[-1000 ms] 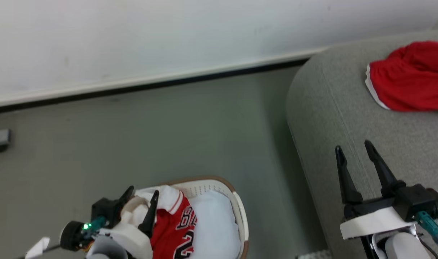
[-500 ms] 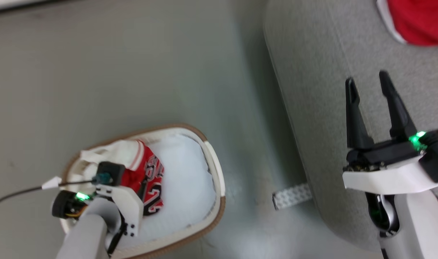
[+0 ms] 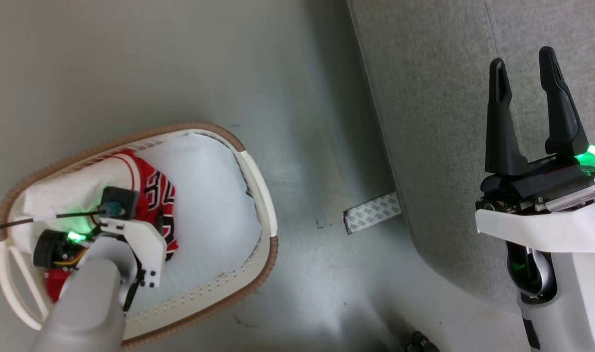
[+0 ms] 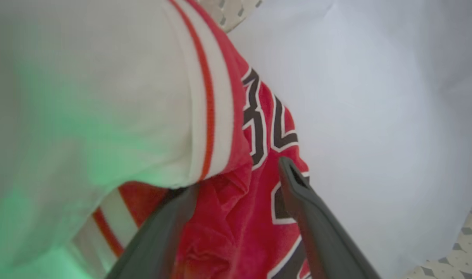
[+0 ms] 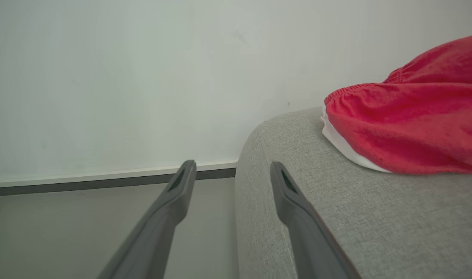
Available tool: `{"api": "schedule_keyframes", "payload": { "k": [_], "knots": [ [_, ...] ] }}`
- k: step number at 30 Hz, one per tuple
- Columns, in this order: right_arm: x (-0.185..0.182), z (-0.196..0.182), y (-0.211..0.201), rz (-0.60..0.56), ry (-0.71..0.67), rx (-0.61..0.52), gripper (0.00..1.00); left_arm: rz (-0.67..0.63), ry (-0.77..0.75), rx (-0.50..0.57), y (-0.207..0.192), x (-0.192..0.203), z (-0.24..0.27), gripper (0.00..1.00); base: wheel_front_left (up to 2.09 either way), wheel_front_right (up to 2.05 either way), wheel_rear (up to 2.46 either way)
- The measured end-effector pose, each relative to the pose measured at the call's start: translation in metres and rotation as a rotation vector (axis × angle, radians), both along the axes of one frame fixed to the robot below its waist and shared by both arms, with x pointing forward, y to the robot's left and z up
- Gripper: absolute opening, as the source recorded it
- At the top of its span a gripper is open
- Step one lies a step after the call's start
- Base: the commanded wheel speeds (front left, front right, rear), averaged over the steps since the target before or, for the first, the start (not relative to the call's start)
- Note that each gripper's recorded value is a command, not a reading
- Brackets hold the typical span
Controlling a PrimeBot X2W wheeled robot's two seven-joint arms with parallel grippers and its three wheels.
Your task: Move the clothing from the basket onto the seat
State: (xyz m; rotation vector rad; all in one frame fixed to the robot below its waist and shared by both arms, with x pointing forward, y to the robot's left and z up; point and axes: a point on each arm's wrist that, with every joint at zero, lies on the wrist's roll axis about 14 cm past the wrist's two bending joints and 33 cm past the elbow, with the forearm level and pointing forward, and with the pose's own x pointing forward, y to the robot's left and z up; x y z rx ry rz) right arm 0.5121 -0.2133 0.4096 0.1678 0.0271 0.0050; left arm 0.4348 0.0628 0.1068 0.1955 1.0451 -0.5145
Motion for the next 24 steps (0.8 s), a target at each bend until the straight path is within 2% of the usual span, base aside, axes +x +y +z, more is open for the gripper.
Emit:
{"api": "schedule_keyframes", "payload": {
  "k": [4,5,6,7,14,24],
  "knots": [
    [-0.001,-0.01,-0.004,-0.008,0.023,-0.011,1.0,-0.015,0.012,0.006,-0.002,-0.001,-0.014,1.0,0.0,0.0,0.0],
    [-0.002,-0.012,-0.005,-0.011,0.029,-0.012,1.0,-0.017,0.018,0.008,-0.003,-0.002,-0.016,0.79,0.0,0.0,0.0],
    [-0.003,-0.014,-0.005,-0.012,0.034,-0.013,1.0,-0.019,0.024,0.01,-0.004,-0.003,-0.018,0.34,0.0,0.0,0.0],
    [-0.003,-0.014,-0.006,-0.013,0.036,-0.014,1.0,-0.022,0.025,0.009,-0.005,-0.003,-0.019,0.0,0.0,0.0,0.0],
    [-0.006,-0.009,-0.007,-0.022,0.03,-0.009,1.0,-0.009,0.007,-0.031,-0.013,-0.005,-0.005,0.0,0.0,0.0,0.0],
    [-0.025,0.023,-0.001,-0.021,-0.004,-0.007,1.0,0.104,-0.123,-0.193,-0.031,-0.008,0.066,0.0,0.0,0.0,0.0]
  ]
}}
